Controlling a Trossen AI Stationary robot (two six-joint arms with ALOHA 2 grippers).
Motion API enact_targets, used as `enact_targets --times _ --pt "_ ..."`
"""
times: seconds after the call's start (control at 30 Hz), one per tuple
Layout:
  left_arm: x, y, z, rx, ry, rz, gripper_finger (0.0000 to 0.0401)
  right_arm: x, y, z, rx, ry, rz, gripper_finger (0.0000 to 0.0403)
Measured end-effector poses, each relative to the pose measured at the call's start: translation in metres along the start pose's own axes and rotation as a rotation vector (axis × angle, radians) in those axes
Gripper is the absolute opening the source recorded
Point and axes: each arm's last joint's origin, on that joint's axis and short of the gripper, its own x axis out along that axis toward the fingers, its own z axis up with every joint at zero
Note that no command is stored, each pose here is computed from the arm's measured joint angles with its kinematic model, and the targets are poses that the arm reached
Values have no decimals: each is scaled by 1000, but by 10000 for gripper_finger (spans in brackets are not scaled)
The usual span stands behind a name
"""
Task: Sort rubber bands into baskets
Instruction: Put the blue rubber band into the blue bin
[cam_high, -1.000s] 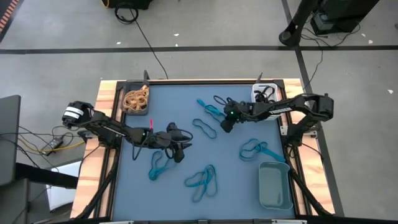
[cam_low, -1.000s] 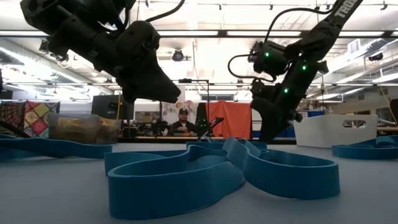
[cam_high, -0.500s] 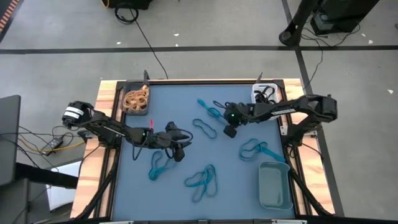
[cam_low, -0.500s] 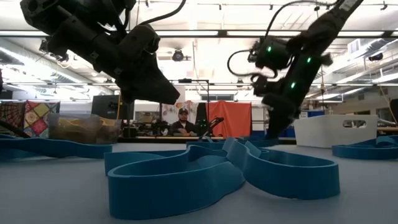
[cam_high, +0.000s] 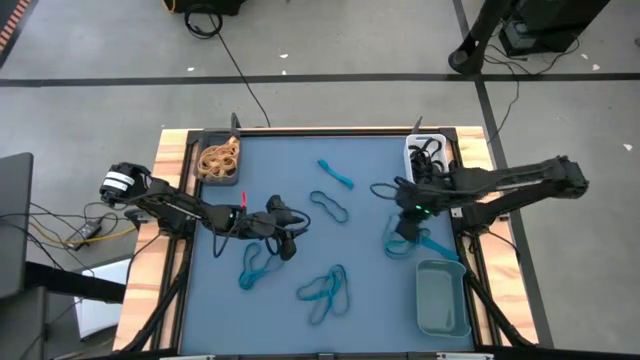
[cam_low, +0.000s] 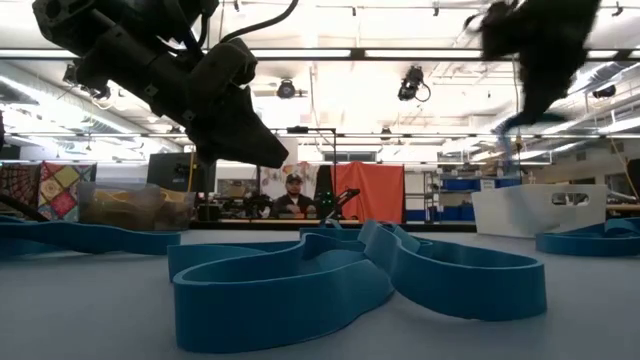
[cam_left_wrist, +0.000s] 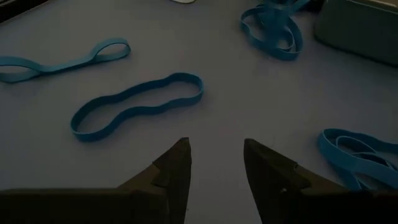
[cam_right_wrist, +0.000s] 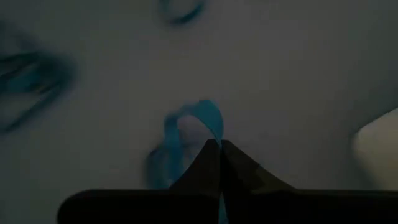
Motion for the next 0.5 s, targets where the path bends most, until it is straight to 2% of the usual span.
enact_targets --times 0.13,0.33,0.5 --pt "0 0 0 3 0 0 151 -32 7 -21 21 69 140 8" --pt "0 0 0 3 0 0 151 -76 7 -46 93 174 266 8" --pt "0 -1 0 3 0 -2 151 -88 7 -64 172 291 273 8"
